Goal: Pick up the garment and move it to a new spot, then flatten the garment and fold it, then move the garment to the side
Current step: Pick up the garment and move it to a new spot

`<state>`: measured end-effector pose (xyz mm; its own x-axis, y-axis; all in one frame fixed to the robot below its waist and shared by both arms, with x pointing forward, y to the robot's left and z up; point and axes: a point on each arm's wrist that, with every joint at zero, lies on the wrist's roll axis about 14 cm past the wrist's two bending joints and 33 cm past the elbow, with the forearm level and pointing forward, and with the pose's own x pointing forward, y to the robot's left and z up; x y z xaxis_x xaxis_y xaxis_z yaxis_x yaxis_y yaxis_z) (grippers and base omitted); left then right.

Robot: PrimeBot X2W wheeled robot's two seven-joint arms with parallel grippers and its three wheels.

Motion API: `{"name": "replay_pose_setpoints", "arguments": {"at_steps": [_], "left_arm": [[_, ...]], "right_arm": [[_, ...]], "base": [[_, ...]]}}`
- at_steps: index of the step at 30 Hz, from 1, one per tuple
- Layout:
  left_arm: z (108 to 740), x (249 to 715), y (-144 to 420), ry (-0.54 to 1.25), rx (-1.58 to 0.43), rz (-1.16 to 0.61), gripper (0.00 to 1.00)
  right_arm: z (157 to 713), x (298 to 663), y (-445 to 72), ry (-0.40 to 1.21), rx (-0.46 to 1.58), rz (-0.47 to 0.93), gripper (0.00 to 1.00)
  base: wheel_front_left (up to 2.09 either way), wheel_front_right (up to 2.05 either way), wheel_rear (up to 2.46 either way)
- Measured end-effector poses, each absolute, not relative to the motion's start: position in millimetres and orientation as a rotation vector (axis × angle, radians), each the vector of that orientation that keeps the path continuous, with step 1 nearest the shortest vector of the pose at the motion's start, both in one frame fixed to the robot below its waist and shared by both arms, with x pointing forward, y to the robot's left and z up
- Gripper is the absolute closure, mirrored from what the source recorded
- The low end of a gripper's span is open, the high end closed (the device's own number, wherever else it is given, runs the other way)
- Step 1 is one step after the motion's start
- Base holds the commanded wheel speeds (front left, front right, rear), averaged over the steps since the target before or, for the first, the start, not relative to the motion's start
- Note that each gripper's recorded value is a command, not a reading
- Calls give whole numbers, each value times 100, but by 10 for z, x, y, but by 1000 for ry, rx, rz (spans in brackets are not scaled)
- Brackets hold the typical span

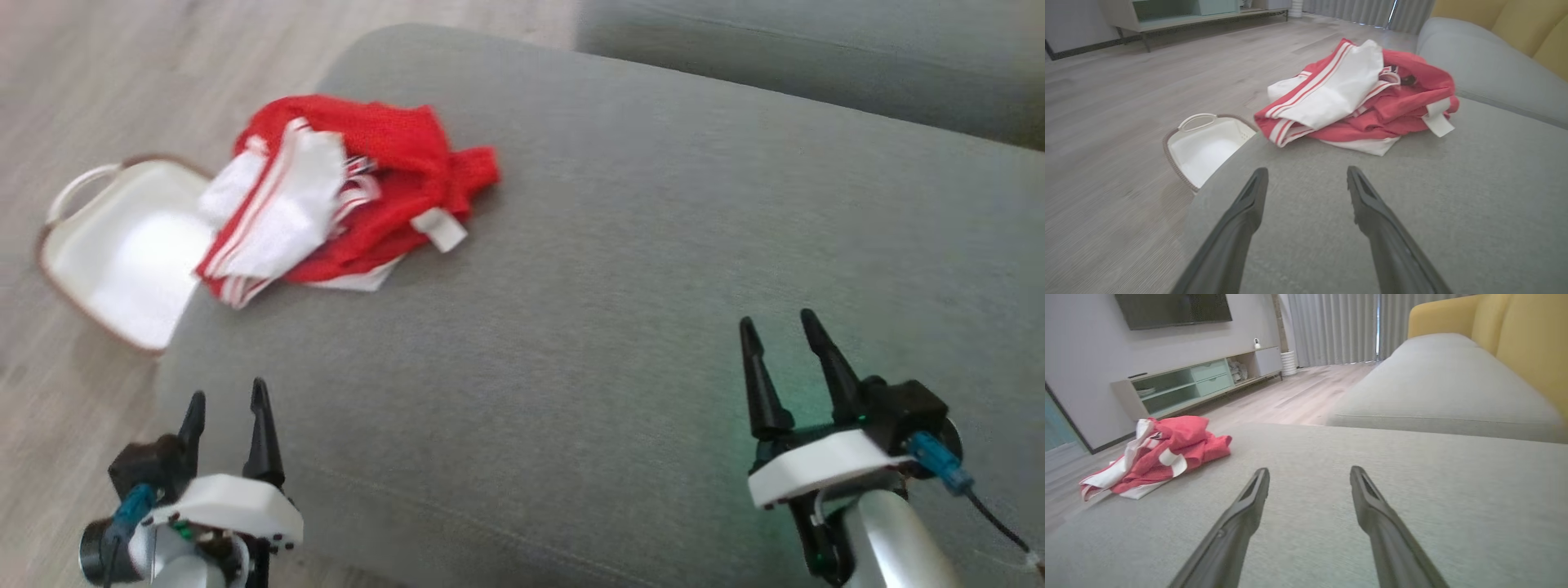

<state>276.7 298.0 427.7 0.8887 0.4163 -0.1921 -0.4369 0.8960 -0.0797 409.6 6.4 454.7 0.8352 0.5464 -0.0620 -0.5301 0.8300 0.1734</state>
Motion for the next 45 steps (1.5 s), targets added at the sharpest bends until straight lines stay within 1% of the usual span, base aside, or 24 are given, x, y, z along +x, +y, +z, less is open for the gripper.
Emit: {"name": "replay_pose_setpoints", "arguments": {"at_steps": [7,10,14,18,23,28,34,38,45], "left_arm": [[4194,2430,3184,202,-133,553,0],[4130,2362,3211,225,-139,572,0],[4074,2412,3225,245,-146,563,0],[4110,2686,3249,235,-149,525,0],[4288,3283,3271,185,-135,445,0],[4428,3841,3301,161,-88,368,0],[4393,4440,3097,192,-23,243,0],[4201,4649,2956,257,1,177,0],[3781,4673,3012,408,54,174,0]], "right_arm": [[4612,4077,568,99,154,714,0],[4592,4075,644,104,157,736,0],[4500,4040,646,124,141,748,0],[4441,4112,610,129,136,737,0],[4393,4251,616,117,122,738,0],[4230,4326,545,141,107,723,0],[4086,4494,416,155,103,684,0],[3977,4543,314,176,106,655,0],[3875,4611,148,189,97,611,0]], "base": [[0,0,0],[0,0,0],[0,0,0],[0,0,0],[0,0,0],[0,0,0],[0,0,0],[0,0,0],[0,0,0]]}}
